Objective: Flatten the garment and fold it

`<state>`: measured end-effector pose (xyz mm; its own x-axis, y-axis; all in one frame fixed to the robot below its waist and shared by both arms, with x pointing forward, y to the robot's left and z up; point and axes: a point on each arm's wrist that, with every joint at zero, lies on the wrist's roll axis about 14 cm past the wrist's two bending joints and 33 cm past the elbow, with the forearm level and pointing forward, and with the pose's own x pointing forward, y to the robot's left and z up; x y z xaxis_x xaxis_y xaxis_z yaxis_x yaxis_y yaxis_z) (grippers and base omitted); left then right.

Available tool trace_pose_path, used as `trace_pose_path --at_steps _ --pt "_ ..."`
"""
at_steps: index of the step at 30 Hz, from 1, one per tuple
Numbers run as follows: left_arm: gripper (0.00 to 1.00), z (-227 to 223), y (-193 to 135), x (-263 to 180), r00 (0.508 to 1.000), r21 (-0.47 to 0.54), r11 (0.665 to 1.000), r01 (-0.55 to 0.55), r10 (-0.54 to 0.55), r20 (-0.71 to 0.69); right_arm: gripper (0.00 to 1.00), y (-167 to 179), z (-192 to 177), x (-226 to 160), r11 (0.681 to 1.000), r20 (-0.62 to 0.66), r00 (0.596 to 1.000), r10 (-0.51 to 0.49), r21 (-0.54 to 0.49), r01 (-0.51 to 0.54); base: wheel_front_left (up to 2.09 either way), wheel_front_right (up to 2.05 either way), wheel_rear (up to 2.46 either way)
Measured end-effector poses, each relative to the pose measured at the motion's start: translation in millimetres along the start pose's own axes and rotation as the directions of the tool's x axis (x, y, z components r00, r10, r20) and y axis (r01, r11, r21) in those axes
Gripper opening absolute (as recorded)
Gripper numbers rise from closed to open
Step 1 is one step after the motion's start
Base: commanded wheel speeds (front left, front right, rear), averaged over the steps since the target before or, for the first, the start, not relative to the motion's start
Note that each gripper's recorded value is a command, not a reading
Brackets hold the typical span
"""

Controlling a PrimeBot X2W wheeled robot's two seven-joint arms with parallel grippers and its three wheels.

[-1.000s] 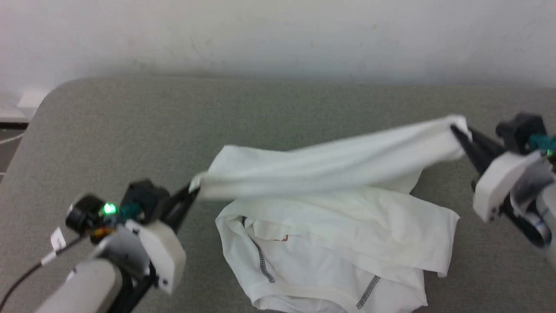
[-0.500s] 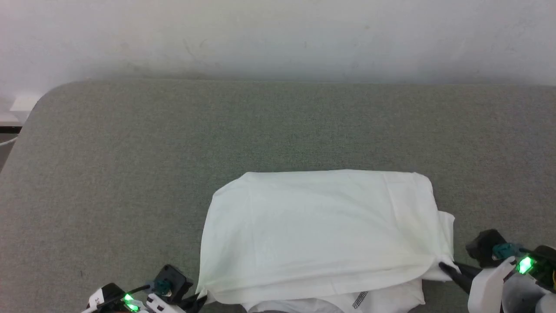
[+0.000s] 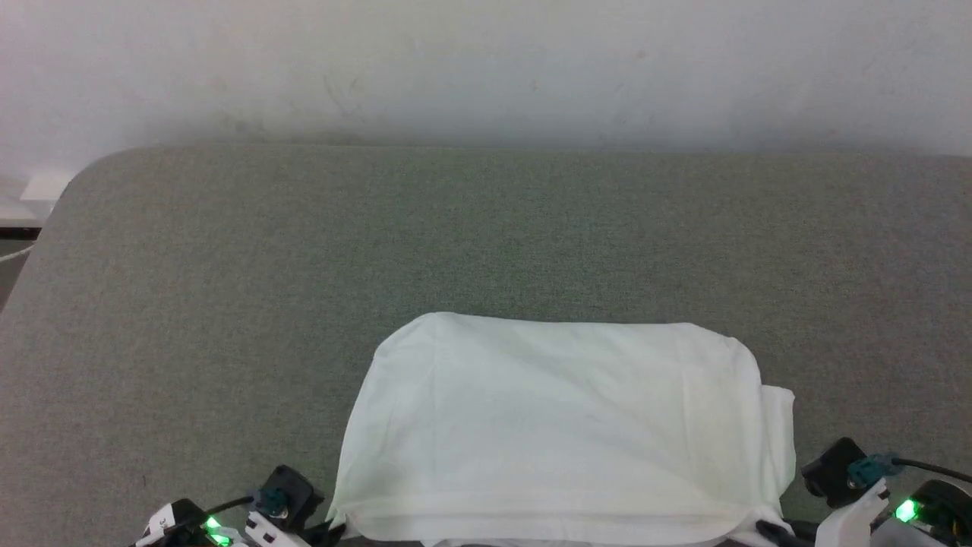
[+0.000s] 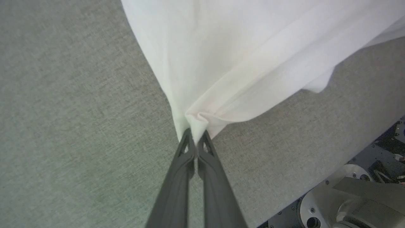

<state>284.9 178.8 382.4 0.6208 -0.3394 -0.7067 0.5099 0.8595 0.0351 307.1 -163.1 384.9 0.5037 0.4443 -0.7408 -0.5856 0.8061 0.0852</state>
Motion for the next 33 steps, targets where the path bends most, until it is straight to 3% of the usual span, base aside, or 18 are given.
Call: trace_pose_path --at_steps 1,2,5,8,11,15,19,23,27,31,33 --pt "0.36 -1 -4 0 1.0 -0.01 1.0 0.018 -0.018 -0.003 1.0 3 -1 -1 1.0 -0.001 1.0 0.007 0.005 -0.007 0.0 0.0 0.0" --pt "1.0 -1 -5 0 1.0 -0.013 1.0 0.019 -0.019 -0.001 1.0 5 -2 -2 1.0 0.003 1.0 0.012 0.014 -0.012 0.0 0.0 0.0" --pt "1.0 2 -3 -3 1.0 -0.016 1.0 0.001 -0.001 0.027 1.0 7 4 -8 0.997 0.038 0.999 0.018 0.072 -0.021 0.0 0.0 0.0" --pt "1.0 20 4 -8 0.99 -0.046 0.998 -0.049 0.054 0.13 1.0 4 27 -18 0.976 0.134 0.991 0.012 0.213 -0.041 0.0 0.0 0.0" --pt "1.0 49 18 -18 0.954 -0.12 0.987 -0.107 0.136 0.266 1.0 -7 53 -33 0.971 0.213 0.977 -0.02 0.235 -0.032 0.0 0.0 0.0" --pt "1.0 89 42 -40 0.845 -0.239 0.954 -0.181 0.275 0.459 1.0 -28 70 -44 0.969 0.266 0.958 -0.104 0.245 0.038 0.0 0.0 0.0" --pt "1.0 120 66 -66 0.65 -0.338 0.897 -0.285 0.44 0.619 1.0 -42 55 -30 0.94 0.223 0.956 -0.188 0.323 0.109 0.0 0.0 0.0" --pt "1.0 115 73 -71 0.589 -0.424 0.843 -0.331 0.535 0.606 1.0 -48 31 -12 0.879 0.152 0.956 -0.253 0.448 0.161 0.0 0.0 0.0" --pt "1.0 131 81 -95 0.473 -0.471 0.798 -0.376 0.602 0.643 1.0 -37 27 4 0.848 0.123 0.961 -0.247 0.508 0.153 0.0 0.0 0.0" --pt "1.0 126 87 -111 0.405 -0.462 0.751 -0.472 0.65 0.643 1.0 -27 21 16 0.817 0.09 0.971 -0.22 0.561 0.133 0.0 0.0 0.0" --pt "1.0 122 87 -112 0.399 -0.464 0.739 -0.489 0.662 0.634 1.0 -22 21 21 0.81 0.081 0.976 -0.201 0.574 0.119 0.0 0.0 0.0"
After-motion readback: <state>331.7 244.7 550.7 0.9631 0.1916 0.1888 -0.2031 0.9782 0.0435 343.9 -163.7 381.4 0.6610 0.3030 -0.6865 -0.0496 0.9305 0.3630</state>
